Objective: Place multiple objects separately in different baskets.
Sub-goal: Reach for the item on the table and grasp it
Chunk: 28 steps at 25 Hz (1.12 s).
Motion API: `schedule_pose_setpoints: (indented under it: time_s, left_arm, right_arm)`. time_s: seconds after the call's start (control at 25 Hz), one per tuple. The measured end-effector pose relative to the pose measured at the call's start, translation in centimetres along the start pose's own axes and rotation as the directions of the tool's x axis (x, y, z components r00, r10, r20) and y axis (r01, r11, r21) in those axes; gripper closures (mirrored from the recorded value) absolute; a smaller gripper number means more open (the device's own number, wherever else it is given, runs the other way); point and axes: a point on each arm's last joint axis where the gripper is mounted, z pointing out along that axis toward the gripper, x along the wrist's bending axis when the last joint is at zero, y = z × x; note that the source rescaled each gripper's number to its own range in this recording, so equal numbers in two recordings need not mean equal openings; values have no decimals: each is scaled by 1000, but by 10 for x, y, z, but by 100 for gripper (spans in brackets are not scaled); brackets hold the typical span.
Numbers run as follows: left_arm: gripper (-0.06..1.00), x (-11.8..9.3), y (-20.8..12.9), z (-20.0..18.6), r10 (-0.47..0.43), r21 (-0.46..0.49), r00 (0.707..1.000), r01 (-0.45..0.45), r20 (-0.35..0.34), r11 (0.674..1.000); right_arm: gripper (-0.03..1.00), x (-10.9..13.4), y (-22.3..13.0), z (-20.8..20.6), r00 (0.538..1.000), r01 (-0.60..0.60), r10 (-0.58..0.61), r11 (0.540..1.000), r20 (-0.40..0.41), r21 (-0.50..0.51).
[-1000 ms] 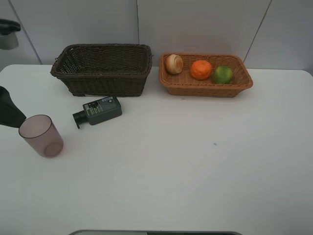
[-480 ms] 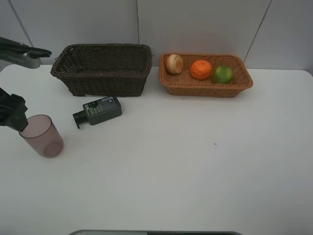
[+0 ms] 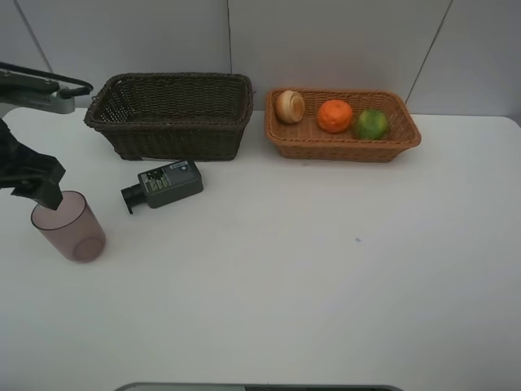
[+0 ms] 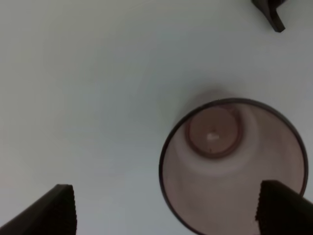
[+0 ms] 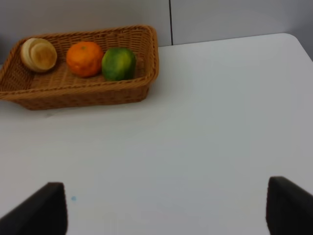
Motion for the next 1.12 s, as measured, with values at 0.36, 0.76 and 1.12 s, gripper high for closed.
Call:
schedule_pose_setpoints:
  time_s: [0.36,0.76,1.12]
  left_arm:
    - [-5,-5,11,30,-20,31,999,19,35,999]
    - [-5,3,14,37,-54,10,998,53,32,999]
    - [-5,4,10,45,-95,-41,994,97,55,994]
  right_arm:
    - [21,0,0,0,1000,0,0,1000,0,0]
    - [21,0,0,0,1000,0,0,1000,0,0]
    - [21,0,0,0,1000,0,0,1000,0,0]
